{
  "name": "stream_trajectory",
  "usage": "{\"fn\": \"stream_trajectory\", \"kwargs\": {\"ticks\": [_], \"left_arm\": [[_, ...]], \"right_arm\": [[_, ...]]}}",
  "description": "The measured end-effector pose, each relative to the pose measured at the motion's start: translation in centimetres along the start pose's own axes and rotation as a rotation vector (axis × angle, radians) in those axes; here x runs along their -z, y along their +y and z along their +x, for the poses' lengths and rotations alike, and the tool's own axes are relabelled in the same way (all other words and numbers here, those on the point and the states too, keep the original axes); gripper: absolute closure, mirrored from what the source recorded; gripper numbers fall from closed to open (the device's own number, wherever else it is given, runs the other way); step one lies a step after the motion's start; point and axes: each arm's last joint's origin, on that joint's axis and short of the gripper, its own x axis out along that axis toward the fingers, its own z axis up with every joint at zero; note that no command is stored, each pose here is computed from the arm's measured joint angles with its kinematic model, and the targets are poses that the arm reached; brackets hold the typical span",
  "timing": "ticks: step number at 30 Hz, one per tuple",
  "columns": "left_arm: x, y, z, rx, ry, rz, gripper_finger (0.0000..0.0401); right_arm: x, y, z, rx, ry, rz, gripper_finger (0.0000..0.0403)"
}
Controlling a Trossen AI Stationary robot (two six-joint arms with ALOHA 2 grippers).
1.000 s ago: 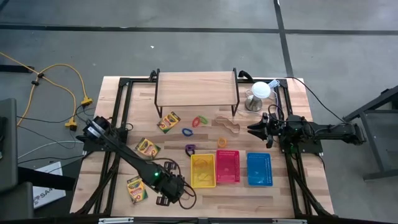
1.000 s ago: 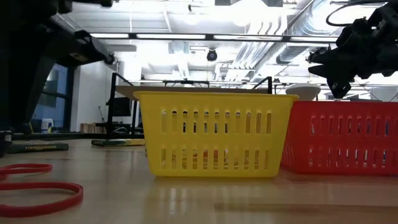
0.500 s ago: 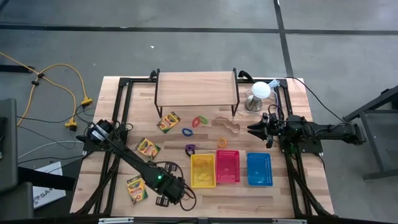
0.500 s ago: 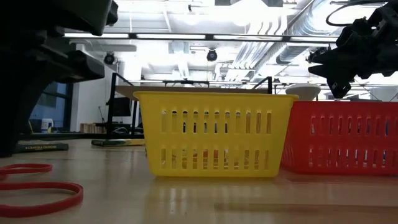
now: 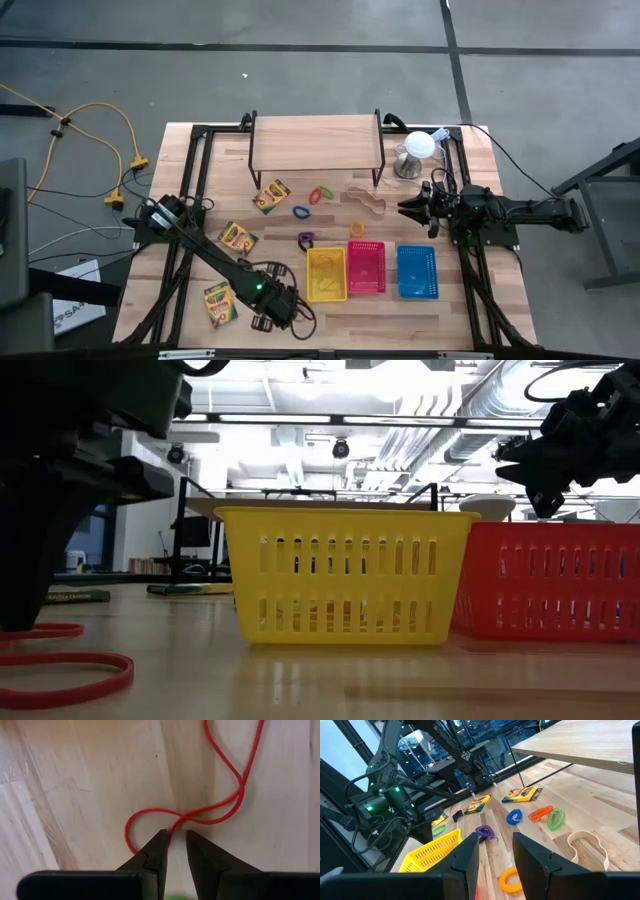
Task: Pick & Place Office Desk Supplies
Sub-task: Put the red rubber band into the yellow bin
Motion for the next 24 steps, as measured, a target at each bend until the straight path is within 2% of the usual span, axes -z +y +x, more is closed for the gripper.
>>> {"fn": "stream_trajectory", "kwargs": {"ticks": [17,24], "left_arm": [[-0.08,-0.02,0.48,0.000,0.006,-0.002,0.0337],[-0.10,-0.03,0.50,0.002,0.006,-0.003,0.0366]], "right_arm": [[-0.01,0.00,0.00,0.000,-0.001,0.000,0.0296],[-0.02,0.01,0.00,0.000,-0.001,0.000,0.0296]]}}
